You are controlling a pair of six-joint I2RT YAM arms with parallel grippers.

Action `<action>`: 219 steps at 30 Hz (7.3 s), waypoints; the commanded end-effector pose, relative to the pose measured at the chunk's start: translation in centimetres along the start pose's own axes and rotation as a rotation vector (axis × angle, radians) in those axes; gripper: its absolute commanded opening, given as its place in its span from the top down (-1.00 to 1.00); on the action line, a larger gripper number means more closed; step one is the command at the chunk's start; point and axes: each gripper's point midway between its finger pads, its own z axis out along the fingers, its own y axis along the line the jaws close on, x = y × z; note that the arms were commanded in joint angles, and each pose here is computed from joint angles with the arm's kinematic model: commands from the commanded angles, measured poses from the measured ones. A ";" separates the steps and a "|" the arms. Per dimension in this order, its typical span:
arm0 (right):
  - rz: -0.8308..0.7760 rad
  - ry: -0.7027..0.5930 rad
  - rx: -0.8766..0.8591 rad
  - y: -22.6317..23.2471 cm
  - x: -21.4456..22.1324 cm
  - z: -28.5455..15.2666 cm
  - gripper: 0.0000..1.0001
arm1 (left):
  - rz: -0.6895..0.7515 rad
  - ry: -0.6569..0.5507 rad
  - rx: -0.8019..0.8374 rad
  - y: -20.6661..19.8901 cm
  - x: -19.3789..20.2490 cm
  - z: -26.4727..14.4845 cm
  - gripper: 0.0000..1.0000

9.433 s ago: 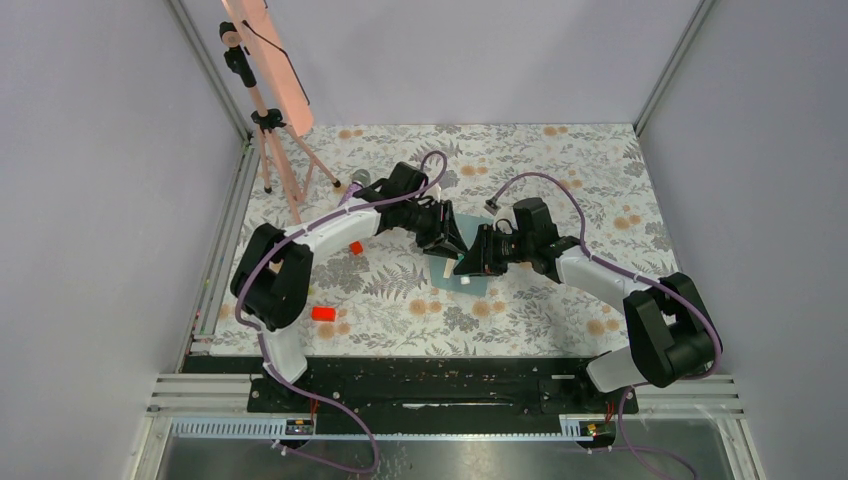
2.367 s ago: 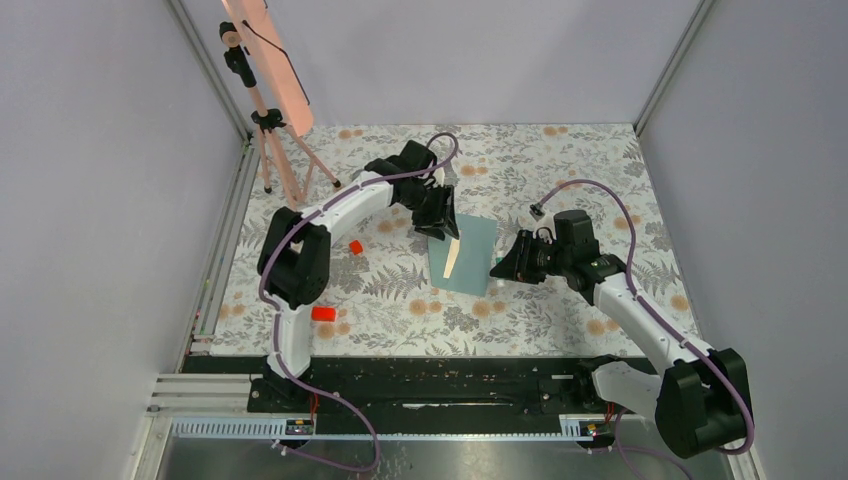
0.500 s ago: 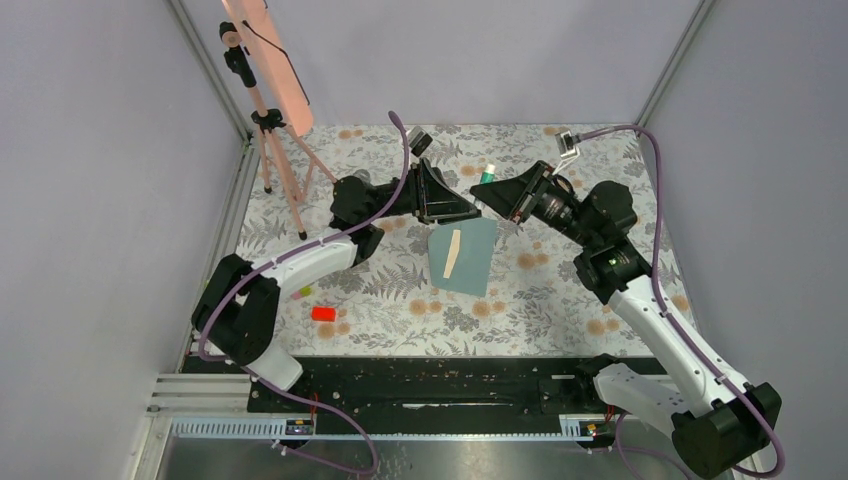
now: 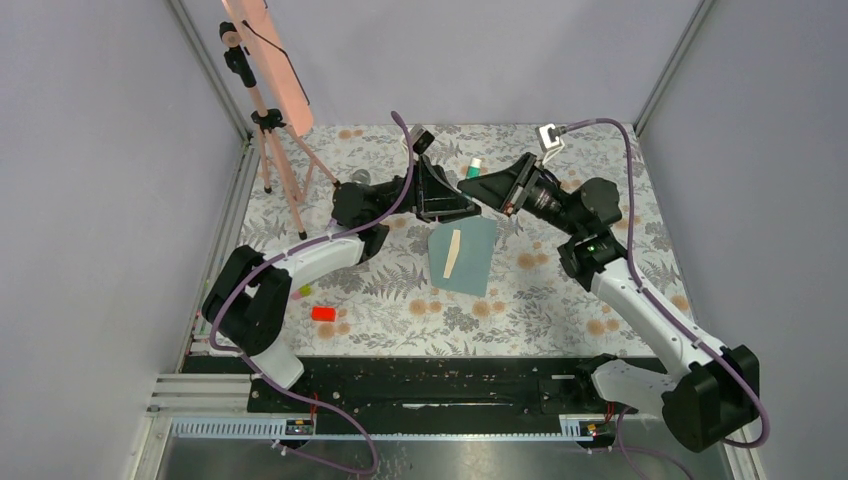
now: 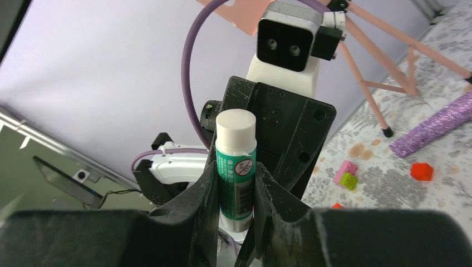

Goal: Place the letter into the envelope and seal it

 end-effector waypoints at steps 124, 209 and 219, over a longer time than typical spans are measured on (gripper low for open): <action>0.054 0.158 -0.498 8.4 -1.1 -1.7 1.00 | 0.193 0.107 0.184 -9.0 1.8 2.4 0.11; -0.059 0.139 -0.512 10.7 0.0 -0.1 1.00 | 0.284 0.148 0.124 -8.9 4.1 -1.6 0.00; -0.033 0.146 -0.545 11.0 0.3 -0.2 1.00 | 0.258 0.113 0.140 -8.5 2.8 -0.9 0.10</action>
